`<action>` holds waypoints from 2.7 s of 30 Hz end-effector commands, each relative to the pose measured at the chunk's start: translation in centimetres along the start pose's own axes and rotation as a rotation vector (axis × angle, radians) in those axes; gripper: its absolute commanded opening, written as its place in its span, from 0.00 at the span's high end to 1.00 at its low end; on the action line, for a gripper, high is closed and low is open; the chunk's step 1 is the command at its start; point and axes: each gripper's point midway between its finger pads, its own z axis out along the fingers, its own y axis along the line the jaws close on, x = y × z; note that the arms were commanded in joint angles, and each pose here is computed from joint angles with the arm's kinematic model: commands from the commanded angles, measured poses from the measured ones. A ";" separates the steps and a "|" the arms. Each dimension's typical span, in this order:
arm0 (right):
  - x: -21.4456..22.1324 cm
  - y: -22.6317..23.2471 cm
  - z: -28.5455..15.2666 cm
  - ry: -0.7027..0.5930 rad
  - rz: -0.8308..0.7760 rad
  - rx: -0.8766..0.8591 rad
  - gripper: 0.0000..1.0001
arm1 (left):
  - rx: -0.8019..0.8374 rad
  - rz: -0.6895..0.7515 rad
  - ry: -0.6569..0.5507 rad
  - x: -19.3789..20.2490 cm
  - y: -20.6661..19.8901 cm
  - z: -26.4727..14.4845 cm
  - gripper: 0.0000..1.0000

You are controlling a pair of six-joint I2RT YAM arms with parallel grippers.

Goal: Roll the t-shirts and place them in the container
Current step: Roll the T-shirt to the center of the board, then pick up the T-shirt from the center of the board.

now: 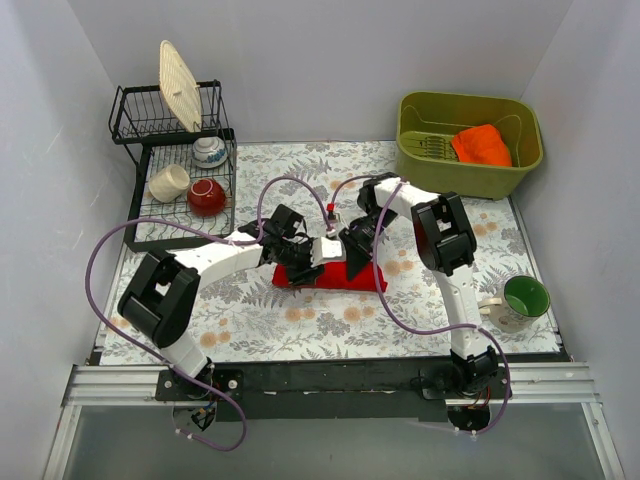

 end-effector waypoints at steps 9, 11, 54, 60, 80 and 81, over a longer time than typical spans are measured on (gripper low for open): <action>-2.8 -1.0 -9.6 -0.109 -0.226 0.371 0.02 | 0.152 -0.177 -0.044 1.5 -1.1 0.1 0.74; -3.7 0.0 -11.8 -0.151 -0.277 0.440 0.02 | 0.212 -0.234 -0.059 1.5 -1.3 0.3 0.75; -6.0 0.9 1.3 0.028 -1.259 0.842 0.03 | 0.373 -0.531 -0.180 3.3 2.3 2.1 0.78; -6.4 -0.9 2.5 0.049 -1.245 0.800 0.06 | 0.378 -0.549 -0.184 3.4 2.7 2.1 0.78; -1.6 -4.3 5.6 0.265 -0.923 0.374 0.66 | 0.245 -0.573 -0.210 2.3 7.6 -0.4 0.45; -2.1 -4.6 5.7 0.270 -0.907 0.363 0.74 | 0.219 -0.569 -0.229 1.6 8.5 -1.2 0.43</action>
